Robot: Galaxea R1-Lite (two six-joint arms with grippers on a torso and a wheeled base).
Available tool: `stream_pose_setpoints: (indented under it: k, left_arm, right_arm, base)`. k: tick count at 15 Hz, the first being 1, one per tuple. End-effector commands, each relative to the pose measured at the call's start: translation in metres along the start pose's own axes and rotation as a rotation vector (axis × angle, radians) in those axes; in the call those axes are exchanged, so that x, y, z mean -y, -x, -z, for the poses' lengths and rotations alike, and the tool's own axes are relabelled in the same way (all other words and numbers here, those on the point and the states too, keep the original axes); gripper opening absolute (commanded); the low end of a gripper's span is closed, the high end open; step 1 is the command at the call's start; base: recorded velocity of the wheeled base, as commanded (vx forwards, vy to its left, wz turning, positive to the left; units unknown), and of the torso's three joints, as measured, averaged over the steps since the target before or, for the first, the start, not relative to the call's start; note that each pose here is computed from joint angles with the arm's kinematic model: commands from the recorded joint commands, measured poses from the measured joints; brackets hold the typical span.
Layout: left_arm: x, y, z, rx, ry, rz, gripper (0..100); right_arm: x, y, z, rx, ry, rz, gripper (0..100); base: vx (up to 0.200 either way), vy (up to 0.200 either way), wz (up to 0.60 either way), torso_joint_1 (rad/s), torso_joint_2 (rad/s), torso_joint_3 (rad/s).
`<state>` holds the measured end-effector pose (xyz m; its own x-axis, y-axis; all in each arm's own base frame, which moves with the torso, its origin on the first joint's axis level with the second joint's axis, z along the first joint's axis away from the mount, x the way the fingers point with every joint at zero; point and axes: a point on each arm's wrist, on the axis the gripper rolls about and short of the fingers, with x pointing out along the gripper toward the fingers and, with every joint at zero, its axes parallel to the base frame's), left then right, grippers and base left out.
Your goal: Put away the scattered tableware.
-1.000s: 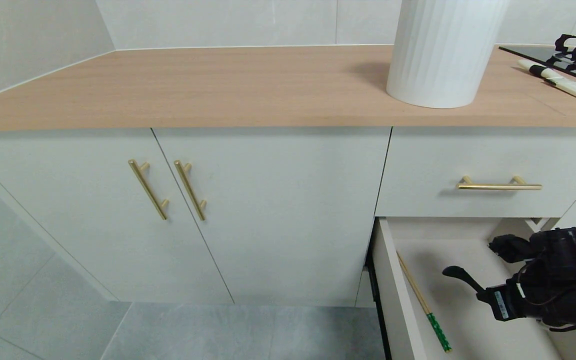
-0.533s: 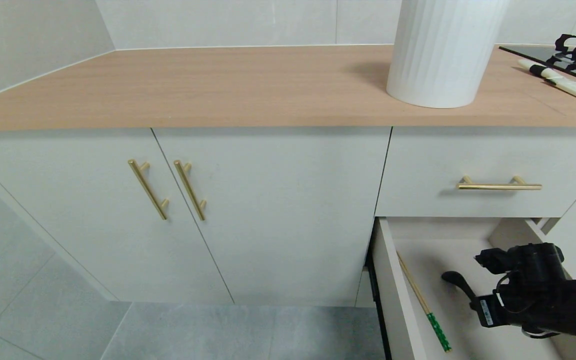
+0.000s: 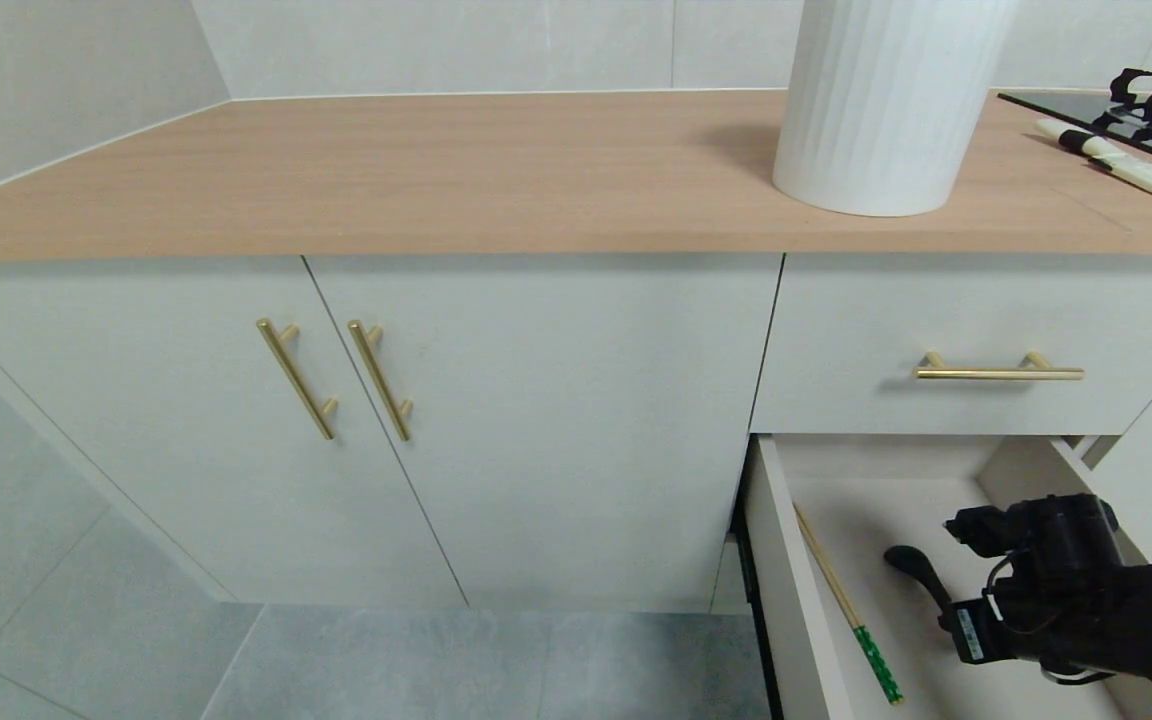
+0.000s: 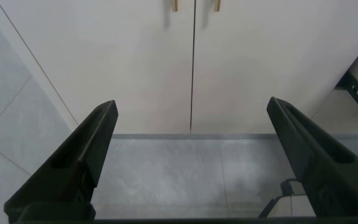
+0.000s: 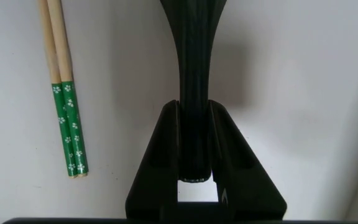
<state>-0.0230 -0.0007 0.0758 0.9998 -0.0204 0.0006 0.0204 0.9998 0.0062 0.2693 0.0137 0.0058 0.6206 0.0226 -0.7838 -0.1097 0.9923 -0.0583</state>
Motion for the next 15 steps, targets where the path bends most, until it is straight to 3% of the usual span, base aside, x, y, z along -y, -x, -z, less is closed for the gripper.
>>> stream_pose_setpoints:
  k: [1, 2, 8, 12, 15]
  left_arm:
    - [0.000, 0.000, 0.000, 0.001, 0.000, 0.000, 100]
    - [0.000, 0.000, 0.000, -0.001, 0.000, 0.000, 100]
    - [0.000, 0.000, 0.000, -0.001, 0.000, 0.000, 100]
    - [0.000, 0.000, 0.000, -0.001, 0.000, 0.000, 100]
    - [0.000, 0.000, 0.000, 0.001, 0.000, 0.000, 100]
  right_arm:
    - [0.000, 0.001, 0.000, 0.002, 0.001, 0.001, 0]
    - [0.000, 0.001, 0.000, 0.003, 0.001, 0.004, 100]
    - [0.000, 0.013, -0.003, 0.099, 0.003, 0.014, 100]
    - [0.002, 0.076, -0.020, 0.304, -0.001, 0.037, 100]
    - [0.003, 0.130, -0.015, 0.345, -0.010, 0.036, 100]
  base:
    - [0.000, 0.000, 0.00, 0.000, 0.00, 0.000]
    - [0.000, 0.000, 0.00, 0.000, 0.00, 0.000]
    - [0.000, 0.000, 0.00, 0.000, 0.00, 0.000]
    - [0.000, 0.000, 0.00, 0.000, 0.00, 0.000]
    - [0.000, 0.000, 0.00, 0.000, 0.00, 0.000]
